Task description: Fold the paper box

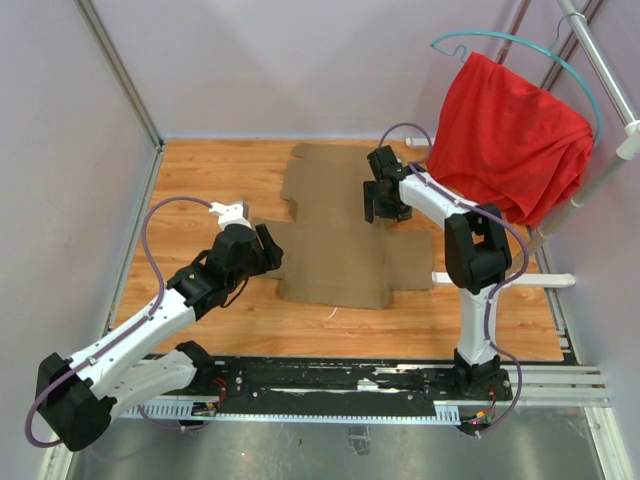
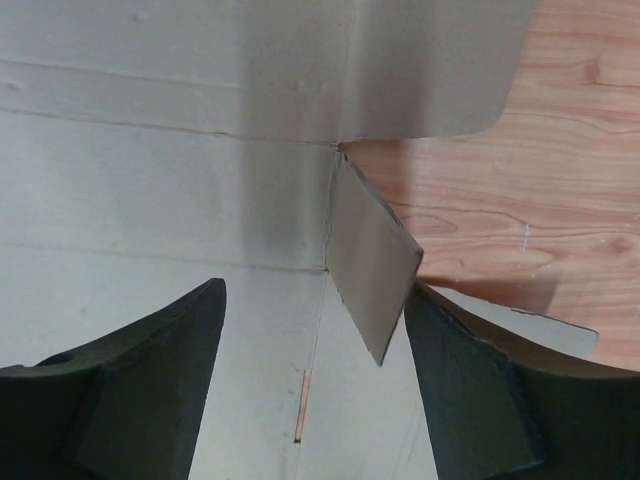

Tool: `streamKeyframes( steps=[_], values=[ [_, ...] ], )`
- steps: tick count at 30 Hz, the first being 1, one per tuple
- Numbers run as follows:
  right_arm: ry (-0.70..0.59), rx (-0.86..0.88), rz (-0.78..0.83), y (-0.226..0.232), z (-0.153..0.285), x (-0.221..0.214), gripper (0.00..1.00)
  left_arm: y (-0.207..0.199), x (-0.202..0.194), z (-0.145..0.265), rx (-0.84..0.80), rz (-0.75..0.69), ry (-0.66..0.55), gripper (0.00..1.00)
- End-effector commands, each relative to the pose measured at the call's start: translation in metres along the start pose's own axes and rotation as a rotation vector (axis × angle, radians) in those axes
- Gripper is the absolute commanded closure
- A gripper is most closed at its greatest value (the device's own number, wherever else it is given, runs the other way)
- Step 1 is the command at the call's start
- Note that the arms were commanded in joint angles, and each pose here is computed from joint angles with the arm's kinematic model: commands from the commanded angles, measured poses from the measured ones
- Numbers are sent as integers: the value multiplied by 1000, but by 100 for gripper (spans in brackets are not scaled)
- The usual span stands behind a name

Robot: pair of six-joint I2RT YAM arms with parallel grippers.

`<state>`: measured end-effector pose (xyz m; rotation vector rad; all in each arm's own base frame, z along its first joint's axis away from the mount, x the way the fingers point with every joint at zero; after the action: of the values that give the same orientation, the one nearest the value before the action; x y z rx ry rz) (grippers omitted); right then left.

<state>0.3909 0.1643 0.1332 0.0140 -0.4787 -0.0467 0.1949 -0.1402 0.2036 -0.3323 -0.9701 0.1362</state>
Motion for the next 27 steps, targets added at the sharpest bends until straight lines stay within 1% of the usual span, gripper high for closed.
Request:
streamKeyframes(
  steps=[1,2,3,7,8,9,13,15,22,27],
  values=[
    [25,-64,4,-3,-9,4,29,4,-2,-2,28,-33,-9,39],
    [34,-67,8,-2,-13,3,32,4,-3,-3,29,-35,-6,40],
    [42,-70,16,-2,-16,3,40,4,-3,-3,30,-38,-2,40],
    [41,-137,97,4,-22,-1,80,5,-6,-5,32,-43,10,40],
    [28,-171,124,6,-21,-1,86,5,-7,-5,29,-43,11,40],
    [15,-206,155,8,-20,-2,90,5,-7,-4,27,-40,13,40],
    [-16,-304,253,19,-14,-4,94,4,-6,-2,18,-34,14,40],
    [-22,-305,273,27,-10,-7,94,2,-5,-1,11,-32,16,40],
    [-15,-249,305,48,-4,-23,97,2,-6,-1,15,-34,28,40],
    [7,-156,342,57,-2,-28,98,3,-9,-2,10,-36,36,40]
  ],
)
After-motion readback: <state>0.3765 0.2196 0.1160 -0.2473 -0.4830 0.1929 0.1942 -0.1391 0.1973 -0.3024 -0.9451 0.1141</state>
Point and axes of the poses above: each gripper's point midway between its finger pads, its own z axis back along the fingers, its own y axis along the line the jaws close on, x = y × z, the point moved 8 cm from there along z, back along the fingers, and after that the axes turned 5 degrees about -z, right-handed, at the moved point
